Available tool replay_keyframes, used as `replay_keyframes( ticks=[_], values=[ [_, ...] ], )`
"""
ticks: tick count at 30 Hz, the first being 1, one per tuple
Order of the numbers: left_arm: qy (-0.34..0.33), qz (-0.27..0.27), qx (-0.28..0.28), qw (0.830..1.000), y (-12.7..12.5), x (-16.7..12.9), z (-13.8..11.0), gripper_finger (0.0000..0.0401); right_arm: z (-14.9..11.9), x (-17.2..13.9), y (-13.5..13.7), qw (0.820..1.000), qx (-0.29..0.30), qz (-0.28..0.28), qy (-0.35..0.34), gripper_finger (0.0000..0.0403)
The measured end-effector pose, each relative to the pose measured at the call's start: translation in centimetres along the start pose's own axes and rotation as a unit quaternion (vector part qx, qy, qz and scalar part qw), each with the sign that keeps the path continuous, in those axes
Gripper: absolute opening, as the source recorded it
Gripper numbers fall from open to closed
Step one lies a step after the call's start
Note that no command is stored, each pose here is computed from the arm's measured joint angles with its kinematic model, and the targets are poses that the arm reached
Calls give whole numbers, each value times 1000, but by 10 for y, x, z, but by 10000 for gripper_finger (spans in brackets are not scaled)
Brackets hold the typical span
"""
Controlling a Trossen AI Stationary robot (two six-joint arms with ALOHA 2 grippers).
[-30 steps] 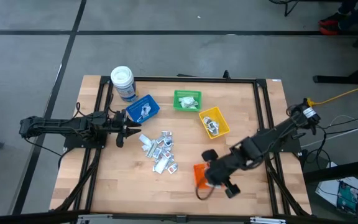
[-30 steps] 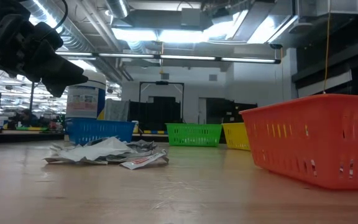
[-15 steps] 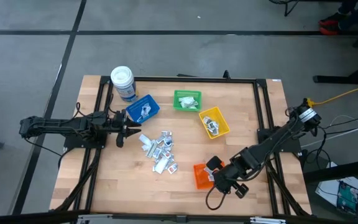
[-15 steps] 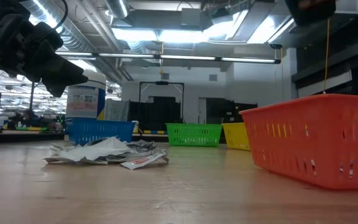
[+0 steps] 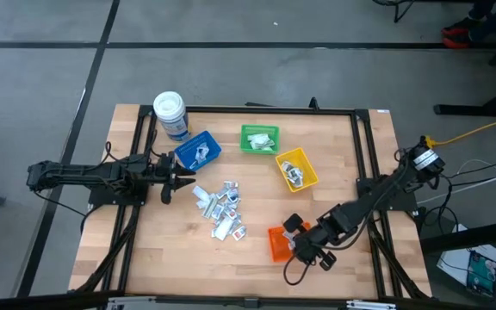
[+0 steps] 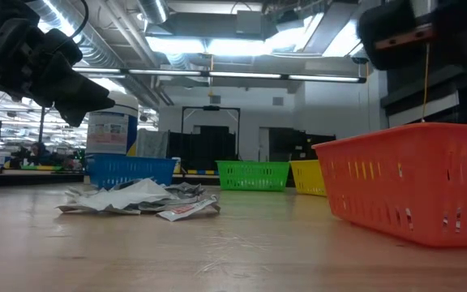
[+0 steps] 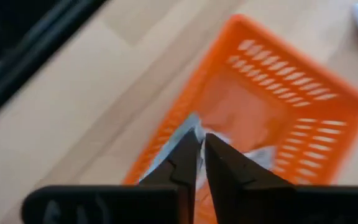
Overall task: Pick & Place First Aid Supplies
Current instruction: Put the white ointment pack into the orange bin, then put the white bandage into the green bin
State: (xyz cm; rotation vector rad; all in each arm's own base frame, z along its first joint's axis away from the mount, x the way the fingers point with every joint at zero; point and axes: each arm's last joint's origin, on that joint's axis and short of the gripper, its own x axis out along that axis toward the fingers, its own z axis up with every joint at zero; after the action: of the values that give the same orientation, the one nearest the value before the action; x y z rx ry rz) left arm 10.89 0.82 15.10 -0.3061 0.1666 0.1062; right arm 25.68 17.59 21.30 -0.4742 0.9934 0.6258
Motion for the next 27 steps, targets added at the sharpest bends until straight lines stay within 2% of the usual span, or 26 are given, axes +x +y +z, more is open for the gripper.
replay_keyframes(
  ticks=[8,12,15,22,25,27],
  values=[
    [0,0,0,1000,0,0,0,127,1,-2,-10,1000,0,-21,-14,104],
    [0,0,0,1000,0,0,0,127,4,-6,-11,998,40,-23,-36,150],
    [0,0,0,1000,0,0,0,127,3,-20,-12,994,74,-28,-78,184],
    [0,0,0,1000,0,0,0,127,-40,-39,-11,978,117,-42,-170,230],
    [1,0,0,1000,0,0,0,127,-59,-51,-18,966,165,-53,-193,235],
    [0,0,0,1000,0,0,0,127,-69,-61,-25,950,217,-61,-214,236]
  ],
)
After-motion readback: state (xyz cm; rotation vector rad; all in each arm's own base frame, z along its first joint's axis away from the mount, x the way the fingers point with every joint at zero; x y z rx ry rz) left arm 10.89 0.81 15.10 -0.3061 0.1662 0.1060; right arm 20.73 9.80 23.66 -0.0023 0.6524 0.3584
